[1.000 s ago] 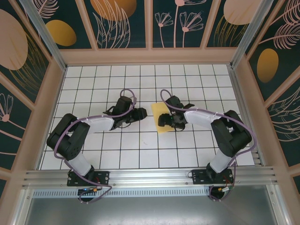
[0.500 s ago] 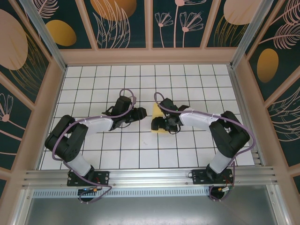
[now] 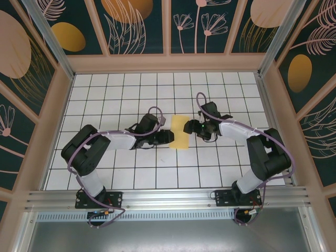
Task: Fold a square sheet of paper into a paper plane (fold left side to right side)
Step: Fold the triangle a second time at the center of the table.
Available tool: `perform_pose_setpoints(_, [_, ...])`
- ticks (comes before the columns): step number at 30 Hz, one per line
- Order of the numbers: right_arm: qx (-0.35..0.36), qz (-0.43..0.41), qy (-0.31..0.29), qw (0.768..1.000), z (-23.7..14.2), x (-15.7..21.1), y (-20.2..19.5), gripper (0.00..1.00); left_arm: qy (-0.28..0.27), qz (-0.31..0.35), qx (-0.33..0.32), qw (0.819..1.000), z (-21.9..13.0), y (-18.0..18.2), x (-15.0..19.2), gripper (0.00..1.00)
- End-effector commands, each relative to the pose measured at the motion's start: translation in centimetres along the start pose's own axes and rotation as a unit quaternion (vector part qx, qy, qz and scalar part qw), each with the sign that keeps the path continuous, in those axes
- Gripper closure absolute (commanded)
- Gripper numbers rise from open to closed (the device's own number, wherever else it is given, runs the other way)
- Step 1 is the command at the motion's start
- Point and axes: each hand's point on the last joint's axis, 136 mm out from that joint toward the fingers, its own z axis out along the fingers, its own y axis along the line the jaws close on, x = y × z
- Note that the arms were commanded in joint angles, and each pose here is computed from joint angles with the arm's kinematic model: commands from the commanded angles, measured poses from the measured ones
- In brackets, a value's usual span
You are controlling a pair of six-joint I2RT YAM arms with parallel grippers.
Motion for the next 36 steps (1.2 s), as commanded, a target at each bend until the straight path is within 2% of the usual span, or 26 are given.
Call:
perform_pose_setpoints(1, [-0.031, -0.01, -0.012, 0.999, -0.2, -0.5, 0.7, 0.23, 0.013, 0.003, 0.022, 1.0, 0.7, -1.2, -0.1, 0.55])
perform_pose_setpoints(10, [-0.025, -0.009, -0.011, 1.0, 0.2, -0.3, 0.1, 0.23, 0.02, 0.01, 0.003, 1.0, 1.1, -1.0, 0.0, 0.56])
perform_pose_setpoints(18, [-0.034, -0.012, -0.014, 0.999, 0.3, -0.7, 0.6, 0.22, 0.028, 0.018, -0.043, 0.999, 1.5, 0.3, 0.5, 0.55])
perform_pose_setpoints(30, [-0.016, -0.029, -0.026, 0.999, 0.9, -4.4, 1.6, 0.15, 0.05, 0.037, -0.106, 0.992, 2.1, 2.3, 2.0, 0.56])
perform_pose_setpoints(36, [-0.053, -0.01, -0.026, 0.998, 2.0, -6.5, 2.5, 0.15, 0.046, 0.036, -0.12, 0.991, 2.0, 2.8, 2.0, 0.56])
